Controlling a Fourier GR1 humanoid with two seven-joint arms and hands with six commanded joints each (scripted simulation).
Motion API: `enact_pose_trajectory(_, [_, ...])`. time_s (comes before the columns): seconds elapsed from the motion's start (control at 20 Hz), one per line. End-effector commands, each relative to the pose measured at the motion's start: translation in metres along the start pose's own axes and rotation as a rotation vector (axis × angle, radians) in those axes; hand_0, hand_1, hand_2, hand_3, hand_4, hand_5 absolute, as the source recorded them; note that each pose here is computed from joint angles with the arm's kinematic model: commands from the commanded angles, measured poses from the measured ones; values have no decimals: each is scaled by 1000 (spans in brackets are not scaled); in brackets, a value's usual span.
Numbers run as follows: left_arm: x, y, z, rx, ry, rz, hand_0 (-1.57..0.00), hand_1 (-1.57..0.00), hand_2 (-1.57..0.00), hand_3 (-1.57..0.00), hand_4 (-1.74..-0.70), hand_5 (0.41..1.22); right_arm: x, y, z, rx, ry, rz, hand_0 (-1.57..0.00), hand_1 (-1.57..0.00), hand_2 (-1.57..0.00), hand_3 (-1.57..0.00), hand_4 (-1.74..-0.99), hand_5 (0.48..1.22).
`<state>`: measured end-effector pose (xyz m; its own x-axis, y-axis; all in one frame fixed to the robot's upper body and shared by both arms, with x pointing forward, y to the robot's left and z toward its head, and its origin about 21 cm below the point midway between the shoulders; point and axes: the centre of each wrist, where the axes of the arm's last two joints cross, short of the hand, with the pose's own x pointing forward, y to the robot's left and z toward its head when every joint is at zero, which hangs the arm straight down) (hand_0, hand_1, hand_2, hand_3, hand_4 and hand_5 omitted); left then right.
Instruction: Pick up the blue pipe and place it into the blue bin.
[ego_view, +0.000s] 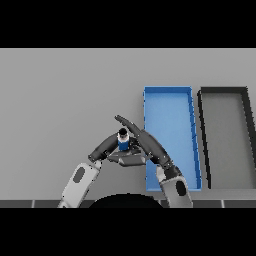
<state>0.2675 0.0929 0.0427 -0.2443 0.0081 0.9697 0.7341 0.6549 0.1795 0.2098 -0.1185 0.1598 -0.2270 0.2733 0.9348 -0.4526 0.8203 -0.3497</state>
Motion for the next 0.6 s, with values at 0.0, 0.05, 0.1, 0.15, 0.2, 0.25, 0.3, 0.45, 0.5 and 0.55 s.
enact_pose_trajectory(0.0, [3, -1, 0, 4, 1, -5, -1571, -1571, -1571, -1571, -1470, 1221, 2, -2, -1, 8, -7, 5, -16, -25, -77, 1, -1196, 526])
enact_pose_trajectory(0.05, [4, -2, 0, 3, 1, -14, -1571, -1571, -1571, -1571, -1469, 1221, 4, -6, -3, 10, -12, 14, -23, -32, -83, 1, -1186, 521])
enact_pose_trajectory(0.1, [5, 2, 3, 9, -2, -22, -1571, -1571, -1571, -1571, -1469, 1221, 8, -8, -8, 19, -33, 20, -27, -39, -91, 1, -1184, 516])
enact_pose_trajectory(0.15, [6, 1, 0, 12, 2, -30, -1571, -1571, -1571, -1571, -1467, 1221, 11, -8, -11, 34, -42, 22, -34, -55, -110, -7, -1192, 507])
enact_pose_trajectory(0.2, [7, 1, 0, 9, 10, -34, -1571, -1571, -1571, -1571, -1465, 1221, 12, -7, -13, 47, -46, 25, -69, -108, -166, -44, -1204, 497])
enact_pose_trajectory(0.25, [6, 1, 0, 7, 24, -37, -1571, -1571, -1571, -1571, -1462, 1221, 11, -7, -16, 60, -39, 32, -168, -218, -261, -128, -1233, 487])
enact_pose_trajectory(0.3, [5, 3, 0, 4, 17, -30, -1571, -1571, -1571, -1571, -1517, 1221, 12, -7, -19, 69, -41, 30, -323, -362, -377, -242, -1278, 485])
enact_pose_trajectory(0.45, [6, 2, 1, -1, 46, -45, -1571, -1571, -1571, -1571, -1622, 1221, 15, -2, -24, 94, -55, 22, -876, -877, -910, -762, -1467, 518])
enact_pose_trajectory(0.5, [6, 3, 2, 10, 52, -45, -1571, -1571, -1571, -1571, -1645, 1221, 14, 0, -27, 100, -51, 15, -1015, -1015, -1042, -872, -1514, 550])
enact_pose_trajectory(0.55, [9, 0, 0, 7, 40, -30, -1571, -1571, -1571, -1511, -1662, 1221, 15, 1, -30, 99, -63, -4, -1126, -1127, -1148, -953, -1551, 596])
